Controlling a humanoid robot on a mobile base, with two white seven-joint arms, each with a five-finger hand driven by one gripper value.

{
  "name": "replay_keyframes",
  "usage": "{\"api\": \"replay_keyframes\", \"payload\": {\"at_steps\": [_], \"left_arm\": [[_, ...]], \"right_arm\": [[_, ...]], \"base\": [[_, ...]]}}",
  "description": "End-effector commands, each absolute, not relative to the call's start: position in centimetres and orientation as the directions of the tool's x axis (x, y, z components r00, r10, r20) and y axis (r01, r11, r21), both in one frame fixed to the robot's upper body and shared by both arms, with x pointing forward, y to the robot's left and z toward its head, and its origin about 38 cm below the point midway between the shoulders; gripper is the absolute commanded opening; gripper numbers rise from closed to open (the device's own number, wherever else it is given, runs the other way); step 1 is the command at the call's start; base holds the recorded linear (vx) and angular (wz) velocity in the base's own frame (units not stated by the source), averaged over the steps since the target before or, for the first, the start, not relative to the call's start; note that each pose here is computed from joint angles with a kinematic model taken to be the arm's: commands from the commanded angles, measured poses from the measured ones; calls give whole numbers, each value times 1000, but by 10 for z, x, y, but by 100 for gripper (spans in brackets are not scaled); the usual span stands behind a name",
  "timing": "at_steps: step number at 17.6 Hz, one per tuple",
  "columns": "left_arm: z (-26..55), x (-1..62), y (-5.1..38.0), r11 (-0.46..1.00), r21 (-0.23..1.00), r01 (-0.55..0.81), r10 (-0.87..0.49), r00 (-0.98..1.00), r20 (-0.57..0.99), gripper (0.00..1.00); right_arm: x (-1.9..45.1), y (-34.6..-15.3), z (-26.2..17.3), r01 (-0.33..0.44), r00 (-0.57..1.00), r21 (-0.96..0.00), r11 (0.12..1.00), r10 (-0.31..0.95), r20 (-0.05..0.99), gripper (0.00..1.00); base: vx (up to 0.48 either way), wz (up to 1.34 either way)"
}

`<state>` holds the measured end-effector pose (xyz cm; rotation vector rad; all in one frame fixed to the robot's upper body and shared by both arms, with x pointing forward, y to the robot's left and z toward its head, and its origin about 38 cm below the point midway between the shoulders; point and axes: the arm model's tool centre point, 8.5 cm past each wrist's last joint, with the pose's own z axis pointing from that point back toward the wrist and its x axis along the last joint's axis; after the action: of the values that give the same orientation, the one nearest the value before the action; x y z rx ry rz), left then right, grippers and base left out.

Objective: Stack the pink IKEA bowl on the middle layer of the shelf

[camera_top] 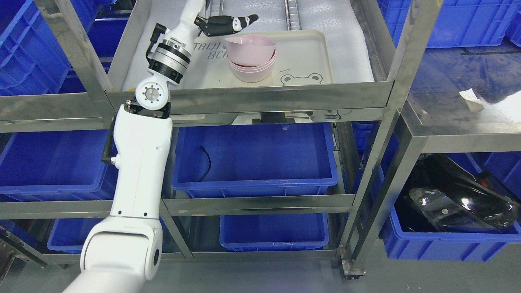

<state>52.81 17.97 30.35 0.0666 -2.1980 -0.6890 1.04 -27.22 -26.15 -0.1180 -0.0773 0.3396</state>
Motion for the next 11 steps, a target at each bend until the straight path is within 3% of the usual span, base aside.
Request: {"api": "replay_keyframes", "payload": {"at_steps": [1, 5, 7, 11], "left_arm": [[246, 401, 61, 740, 490, 460, 77, -782, 618, 95], [180, 328, 45, 675, 504, 538, 210, -796, 568, 95], [154, 312, 42, 616, 549, 565, 170, -776, 607, 94], [84, 280, 77, 680, 425, 597, 72, -631, 772, 95]], "right_arm": [[6, -282, -261, -327, 940, -142, 934, 337, 52, 100], [6, -282, -261, -327, 940, -142, 934, 337, 52, 100], [6, -282, -261, -327, 940, -142, 934, 337, 52, 100], [6, -282, -261, -327, 940, -142, 934, 337, 52, 100]], "base": [[0, 0], [0, 0], [0, 0], [0, 0]]}}
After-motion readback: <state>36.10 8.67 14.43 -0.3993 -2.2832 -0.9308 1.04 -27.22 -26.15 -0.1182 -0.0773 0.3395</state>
